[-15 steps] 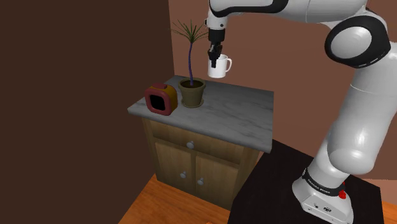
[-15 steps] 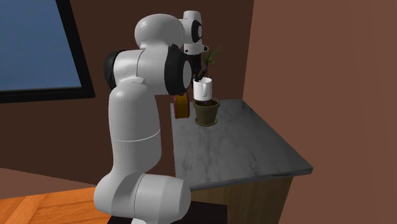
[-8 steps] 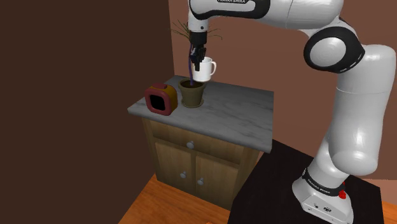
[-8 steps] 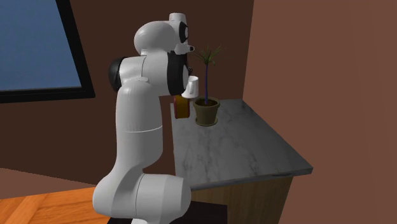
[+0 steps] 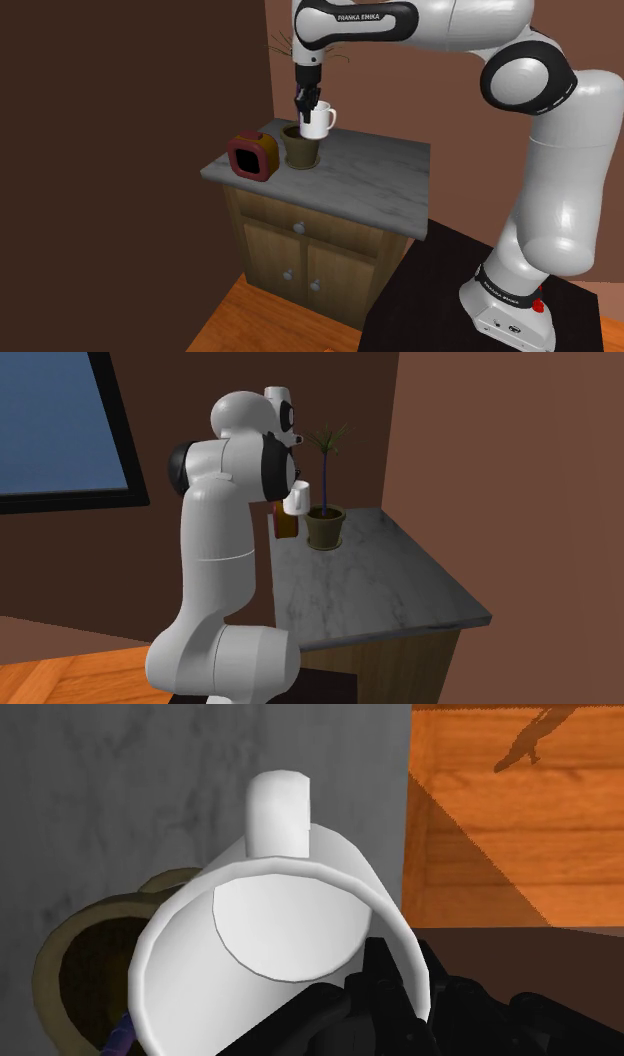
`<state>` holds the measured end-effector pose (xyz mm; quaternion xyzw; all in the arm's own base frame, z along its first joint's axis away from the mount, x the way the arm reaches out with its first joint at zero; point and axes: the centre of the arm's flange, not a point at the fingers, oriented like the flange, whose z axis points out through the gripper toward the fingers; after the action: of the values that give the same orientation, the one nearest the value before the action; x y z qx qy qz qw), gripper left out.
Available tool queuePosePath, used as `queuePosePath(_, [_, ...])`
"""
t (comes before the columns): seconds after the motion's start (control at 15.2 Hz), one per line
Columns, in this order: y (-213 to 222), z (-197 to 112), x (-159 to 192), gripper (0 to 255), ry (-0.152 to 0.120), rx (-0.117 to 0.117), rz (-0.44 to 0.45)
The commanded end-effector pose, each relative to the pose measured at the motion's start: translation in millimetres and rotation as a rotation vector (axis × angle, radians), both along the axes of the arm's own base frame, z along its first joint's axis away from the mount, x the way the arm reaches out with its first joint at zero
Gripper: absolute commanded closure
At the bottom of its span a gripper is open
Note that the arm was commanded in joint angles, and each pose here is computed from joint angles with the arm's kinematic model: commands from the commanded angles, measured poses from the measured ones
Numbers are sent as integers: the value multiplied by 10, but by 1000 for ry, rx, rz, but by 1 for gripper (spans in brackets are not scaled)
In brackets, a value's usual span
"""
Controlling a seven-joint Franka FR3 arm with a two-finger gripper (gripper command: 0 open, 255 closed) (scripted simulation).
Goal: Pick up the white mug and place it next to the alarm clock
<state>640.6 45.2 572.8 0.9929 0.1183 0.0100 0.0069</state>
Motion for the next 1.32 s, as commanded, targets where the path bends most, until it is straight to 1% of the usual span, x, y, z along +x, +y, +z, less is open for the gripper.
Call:
queuePosePath(0.0, [-10, -106, 0, 255, -1, 0, 0])
queuePosePath(1.25, [-10, -1110, 0, 255, -1, 0, 0])
